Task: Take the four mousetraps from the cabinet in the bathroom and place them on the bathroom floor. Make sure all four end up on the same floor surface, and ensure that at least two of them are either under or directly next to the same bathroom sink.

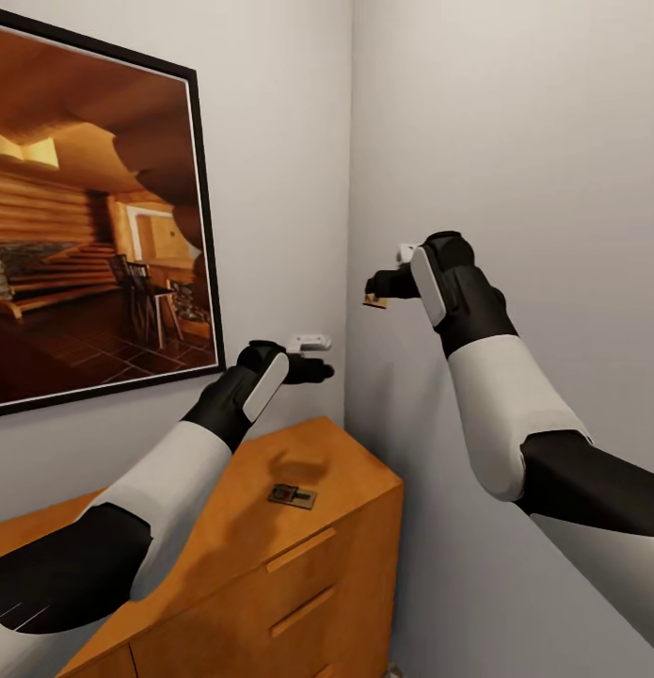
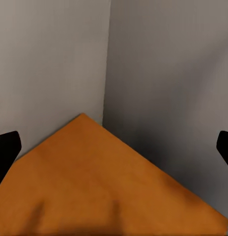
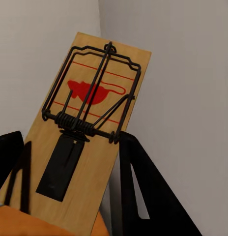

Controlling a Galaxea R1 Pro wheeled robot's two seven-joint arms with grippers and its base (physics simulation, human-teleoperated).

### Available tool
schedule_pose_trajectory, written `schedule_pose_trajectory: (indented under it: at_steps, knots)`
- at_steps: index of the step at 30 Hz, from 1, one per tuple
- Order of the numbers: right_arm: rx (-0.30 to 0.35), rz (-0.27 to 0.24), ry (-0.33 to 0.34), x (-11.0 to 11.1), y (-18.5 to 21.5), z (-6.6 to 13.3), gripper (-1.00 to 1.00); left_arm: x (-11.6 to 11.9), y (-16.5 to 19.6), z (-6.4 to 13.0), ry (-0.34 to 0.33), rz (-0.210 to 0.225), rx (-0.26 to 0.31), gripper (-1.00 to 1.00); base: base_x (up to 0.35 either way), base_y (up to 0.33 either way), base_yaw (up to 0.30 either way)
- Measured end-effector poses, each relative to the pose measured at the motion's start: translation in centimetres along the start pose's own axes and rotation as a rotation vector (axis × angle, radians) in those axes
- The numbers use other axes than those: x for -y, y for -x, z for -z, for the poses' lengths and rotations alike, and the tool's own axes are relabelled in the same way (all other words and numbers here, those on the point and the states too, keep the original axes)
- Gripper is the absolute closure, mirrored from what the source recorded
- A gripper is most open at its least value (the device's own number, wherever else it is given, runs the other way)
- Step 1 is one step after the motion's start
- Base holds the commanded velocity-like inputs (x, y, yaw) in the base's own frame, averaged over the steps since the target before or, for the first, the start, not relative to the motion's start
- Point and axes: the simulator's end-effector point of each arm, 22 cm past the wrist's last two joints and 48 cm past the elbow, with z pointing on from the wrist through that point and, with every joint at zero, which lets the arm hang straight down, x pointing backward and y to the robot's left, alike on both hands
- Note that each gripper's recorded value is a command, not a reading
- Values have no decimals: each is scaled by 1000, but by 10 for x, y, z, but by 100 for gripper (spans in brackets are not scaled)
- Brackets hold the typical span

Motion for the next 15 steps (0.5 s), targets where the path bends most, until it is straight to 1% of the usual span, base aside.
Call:
schedule_pose_trajectory:
  at_steps: [6, 10, 11, 12, 13, 15]
  knots:
    - [0, 4, 13, -4, 0, 0, 100, -8, -15, -7, 23, -1, -38, -100, 0, 0, -7]
    - [0, 5, 31, -8, 0, 0, 100, -18, -35, -15, 51, -4, -90, -100, 0, 0, -1]
    - [0, 5, 39, -10, 0, 0, 100, -23, -47, -19, 70, -17, -119, -100, 0, 0, 0]
    - [0, 5, 42, -11, 0, 0, 100, -26, -55, -21, 82, -30, -138, -100, 0, 0, 0]
    - [0, 5, 47, -12, 0, 0, 100, -32, -70, -25, 108, -62, -180, -100, 0, 0, 0]
    - [0, 5, 50, -13, 0, 0, 100, -38, -86, -27, 133, -102, -226, -100, 0, 0, 0]
